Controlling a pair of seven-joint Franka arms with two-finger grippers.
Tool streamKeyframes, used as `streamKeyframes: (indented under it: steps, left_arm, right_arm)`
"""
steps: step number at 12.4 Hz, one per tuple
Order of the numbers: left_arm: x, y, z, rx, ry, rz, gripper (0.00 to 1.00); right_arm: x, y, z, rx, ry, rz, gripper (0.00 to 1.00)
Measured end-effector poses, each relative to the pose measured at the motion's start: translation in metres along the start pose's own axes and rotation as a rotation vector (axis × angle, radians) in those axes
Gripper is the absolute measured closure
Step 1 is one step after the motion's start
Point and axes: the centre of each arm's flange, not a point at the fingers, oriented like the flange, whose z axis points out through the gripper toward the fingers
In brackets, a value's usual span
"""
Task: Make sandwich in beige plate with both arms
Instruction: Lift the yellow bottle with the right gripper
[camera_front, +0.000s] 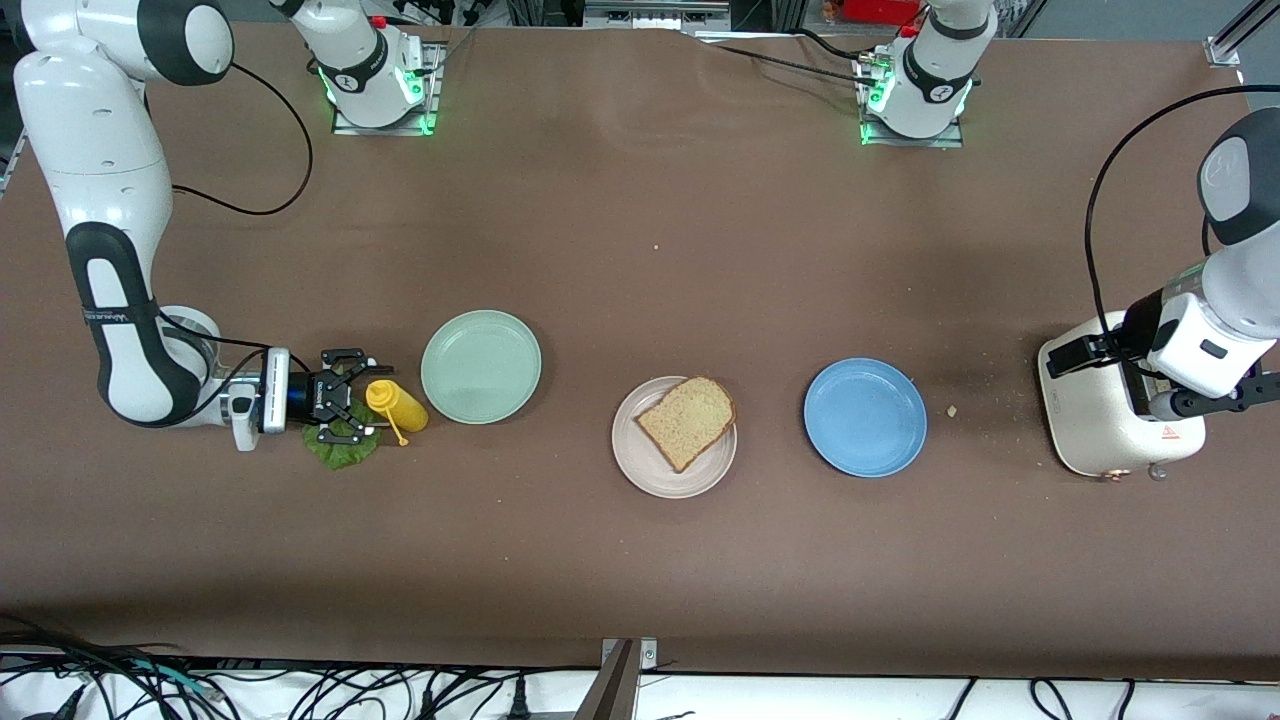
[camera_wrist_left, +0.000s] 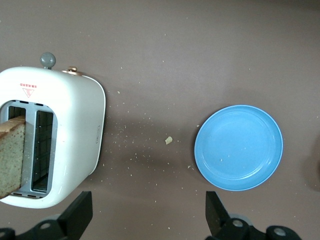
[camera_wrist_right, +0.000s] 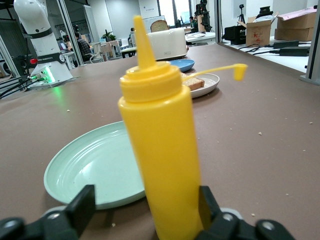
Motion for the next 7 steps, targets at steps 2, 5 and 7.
streamKeyframes:
  steps: [2, 5, 7]
  left_arm:
    - [0.000, 0.000, 0.000, 0.000, 0.000, 0.006, 0.00]
    - [0.000, 0.000, 0.000, 0.000, 0.000, 0.008, 0.00]
    - [0.000, 0.000, 0.000, 0.000, 0.000, 0.008, 0.00]
  right_arm:
    - [0.000, 0.000, 0.001, -0.001, 0.001, 0.000, 0.43]
    - [0.003, 0.003, 0.007, -0.012, 0.019, 0.000, 0.67]
    - [0.005, 0.004, 0.011, -0.010, 0.018, -0.003, 0.93]
